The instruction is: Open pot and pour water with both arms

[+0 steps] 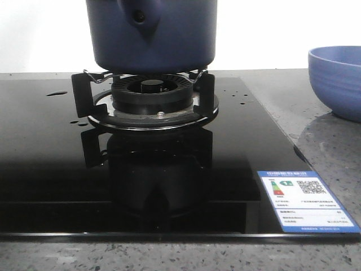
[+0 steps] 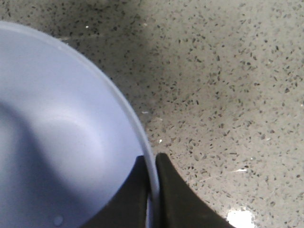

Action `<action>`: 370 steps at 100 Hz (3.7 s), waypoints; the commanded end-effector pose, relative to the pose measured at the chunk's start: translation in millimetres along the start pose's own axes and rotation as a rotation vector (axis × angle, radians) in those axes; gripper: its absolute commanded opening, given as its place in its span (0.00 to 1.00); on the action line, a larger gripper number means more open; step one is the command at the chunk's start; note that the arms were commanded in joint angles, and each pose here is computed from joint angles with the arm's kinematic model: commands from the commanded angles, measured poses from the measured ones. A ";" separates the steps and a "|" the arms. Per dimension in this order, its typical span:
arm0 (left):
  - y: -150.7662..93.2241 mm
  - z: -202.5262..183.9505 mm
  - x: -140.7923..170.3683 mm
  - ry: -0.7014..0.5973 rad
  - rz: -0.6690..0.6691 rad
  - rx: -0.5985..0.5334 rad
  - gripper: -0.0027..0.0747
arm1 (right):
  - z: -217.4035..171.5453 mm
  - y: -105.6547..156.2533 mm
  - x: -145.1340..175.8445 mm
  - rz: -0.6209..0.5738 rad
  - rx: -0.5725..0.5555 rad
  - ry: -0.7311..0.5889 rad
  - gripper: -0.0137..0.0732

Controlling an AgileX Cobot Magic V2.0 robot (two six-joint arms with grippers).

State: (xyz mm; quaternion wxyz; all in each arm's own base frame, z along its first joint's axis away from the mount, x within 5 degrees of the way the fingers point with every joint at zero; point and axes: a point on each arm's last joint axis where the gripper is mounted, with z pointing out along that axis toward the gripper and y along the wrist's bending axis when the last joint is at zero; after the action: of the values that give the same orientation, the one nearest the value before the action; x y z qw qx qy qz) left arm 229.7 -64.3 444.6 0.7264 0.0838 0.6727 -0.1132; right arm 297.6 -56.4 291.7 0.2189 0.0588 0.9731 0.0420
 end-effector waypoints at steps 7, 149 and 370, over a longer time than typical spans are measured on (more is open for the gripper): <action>3.2 -11.3 -29.5 -0.165 -0.003 -0.039 0.54 | -14.4 -0.2 -6.5 -0.030 0.013 -0.076 0.19; -97.5 64.6 55.9 0.032 0.011 0.248 0.54 | -110.5 20.3 5.1 -0.050 -0.012 -0.358 0.65; -15.1 -43.6 -2.6 -0.040 0.056 0.078 0.01 | -136.5 67.3 17.2 -0.210 -0.497 -0.757 0.10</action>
State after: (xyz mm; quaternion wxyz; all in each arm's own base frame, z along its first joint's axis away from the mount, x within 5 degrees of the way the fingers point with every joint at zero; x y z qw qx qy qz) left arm 203.4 -85.2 430.7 0.6954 0.1580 0.6878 -0.1358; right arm 244.9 1.4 395.3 0.4923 -0.0756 0.8347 0.2349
